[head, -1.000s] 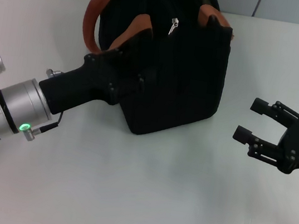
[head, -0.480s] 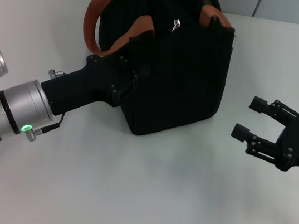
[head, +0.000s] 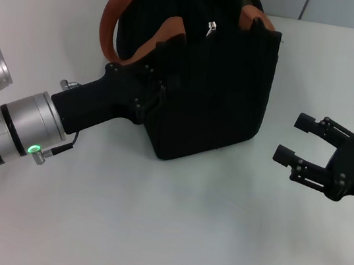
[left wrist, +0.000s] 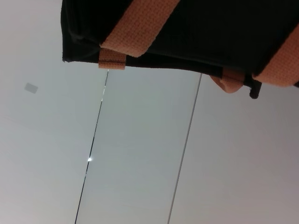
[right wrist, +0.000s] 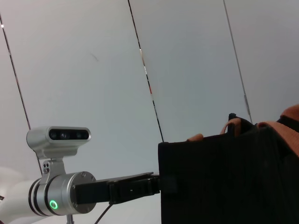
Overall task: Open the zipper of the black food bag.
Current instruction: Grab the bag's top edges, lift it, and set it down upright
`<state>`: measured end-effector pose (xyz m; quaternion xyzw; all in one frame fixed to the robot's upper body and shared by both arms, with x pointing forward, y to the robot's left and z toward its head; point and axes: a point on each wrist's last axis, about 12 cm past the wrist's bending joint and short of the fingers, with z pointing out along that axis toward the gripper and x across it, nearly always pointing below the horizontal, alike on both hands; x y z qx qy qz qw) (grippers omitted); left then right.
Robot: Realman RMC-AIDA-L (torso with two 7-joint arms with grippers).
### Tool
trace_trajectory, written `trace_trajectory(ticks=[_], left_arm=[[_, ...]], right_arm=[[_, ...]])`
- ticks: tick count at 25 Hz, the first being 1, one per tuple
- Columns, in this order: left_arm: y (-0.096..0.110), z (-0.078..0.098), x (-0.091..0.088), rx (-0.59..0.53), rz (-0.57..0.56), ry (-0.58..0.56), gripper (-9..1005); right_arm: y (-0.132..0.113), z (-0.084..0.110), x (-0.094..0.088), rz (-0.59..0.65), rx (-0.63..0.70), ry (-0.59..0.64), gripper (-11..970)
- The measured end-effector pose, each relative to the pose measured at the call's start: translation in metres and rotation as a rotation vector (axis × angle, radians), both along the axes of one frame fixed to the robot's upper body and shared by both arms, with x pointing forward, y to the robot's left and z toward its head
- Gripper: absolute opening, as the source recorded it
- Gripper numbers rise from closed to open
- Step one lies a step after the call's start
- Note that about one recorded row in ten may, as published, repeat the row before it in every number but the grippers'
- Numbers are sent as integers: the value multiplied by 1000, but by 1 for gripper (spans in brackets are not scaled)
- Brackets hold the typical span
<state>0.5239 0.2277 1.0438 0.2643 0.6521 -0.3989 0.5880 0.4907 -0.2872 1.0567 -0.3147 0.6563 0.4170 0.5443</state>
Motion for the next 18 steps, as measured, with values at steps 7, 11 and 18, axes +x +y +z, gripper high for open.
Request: trace_trajectory(ticks=[7,11,18], left_arm=[[0,0,-5,1,-40,-1,105],[14,2,-23,8,-137,-13,105],[63,19,-52,47,-262,-24,106]], right_arm=[[1,1,2,1,-2,-3,830],[2,2,4,2,-6,-6,830],[7,6,12,17,-6,-21,830]])
